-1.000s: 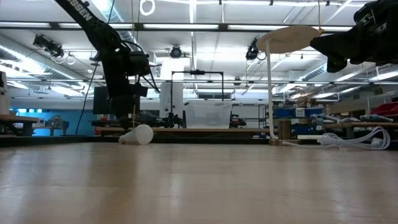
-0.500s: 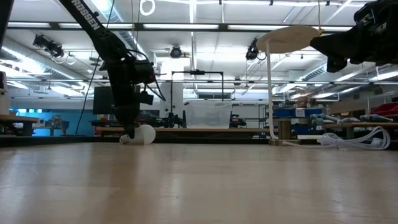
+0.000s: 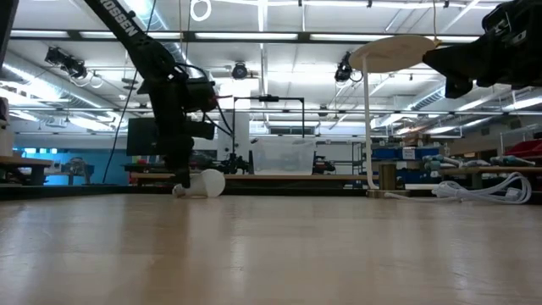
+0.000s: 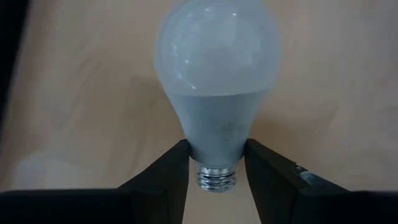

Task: Screw lightbulb
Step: Insert the white lightbulb into the golden lamp

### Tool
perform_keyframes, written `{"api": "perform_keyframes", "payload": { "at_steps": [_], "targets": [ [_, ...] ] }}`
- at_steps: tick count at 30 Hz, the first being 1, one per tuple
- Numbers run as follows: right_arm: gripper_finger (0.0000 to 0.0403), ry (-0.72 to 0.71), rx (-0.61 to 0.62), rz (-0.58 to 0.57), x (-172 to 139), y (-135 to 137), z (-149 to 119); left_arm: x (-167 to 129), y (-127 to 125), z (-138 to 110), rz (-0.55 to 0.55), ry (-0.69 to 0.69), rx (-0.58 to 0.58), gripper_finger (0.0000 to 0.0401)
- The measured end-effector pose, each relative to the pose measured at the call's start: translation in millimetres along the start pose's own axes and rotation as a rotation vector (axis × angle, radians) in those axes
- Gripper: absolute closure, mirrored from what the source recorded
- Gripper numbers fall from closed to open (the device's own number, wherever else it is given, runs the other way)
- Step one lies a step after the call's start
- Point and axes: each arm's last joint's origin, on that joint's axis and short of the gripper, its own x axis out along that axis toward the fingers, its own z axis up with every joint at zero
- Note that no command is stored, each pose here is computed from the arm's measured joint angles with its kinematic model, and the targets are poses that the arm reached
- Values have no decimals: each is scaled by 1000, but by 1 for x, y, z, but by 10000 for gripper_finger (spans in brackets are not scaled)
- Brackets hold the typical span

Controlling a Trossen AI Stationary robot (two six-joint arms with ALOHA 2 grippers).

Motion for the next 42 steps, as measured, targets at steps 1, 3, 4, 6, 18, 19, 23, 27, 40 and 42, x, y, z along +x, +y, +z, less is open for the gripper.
{"api": "perform_keyframes", "payload": {
  "at_steps": [1,3,4,6,18,19,23,27,40,42],
  "targets": [
    [355,-19,0,-1,0,0,2,0,-3,1,-10,-4,1,248],
    [355,-68,7,0,0,0,7,0,-11,4,-19,-6,19,248],
    [355,-90,24,3,0,0,9,0,-14,5,-22,-8,26,248],
    [355,-116,78,-3,-1,0,11,0,-22,9,-29,-22,25,248],
    [313,39,99,-587,4,-26,-6,-5,-51,31,-34,-126,0,248],
    [303,55,116,-602,5,-27,-8,-6,-51,34,-33,-134,2,248],
    [256,108,180,-658,10,-33,-15,-12,-51,41,-31,-157,6,248],
    [213,157,203,-704,16,-39,-13,-14,-53,43,-63,-164,12,248],
    [181,209,201,-722,31,-45,-16,-10,-73,42,-102,-172,62,248],
    [183,212,201,-723,32,-45,-17,-10,-75,42,-100,-170,50,248]
  ]
}}
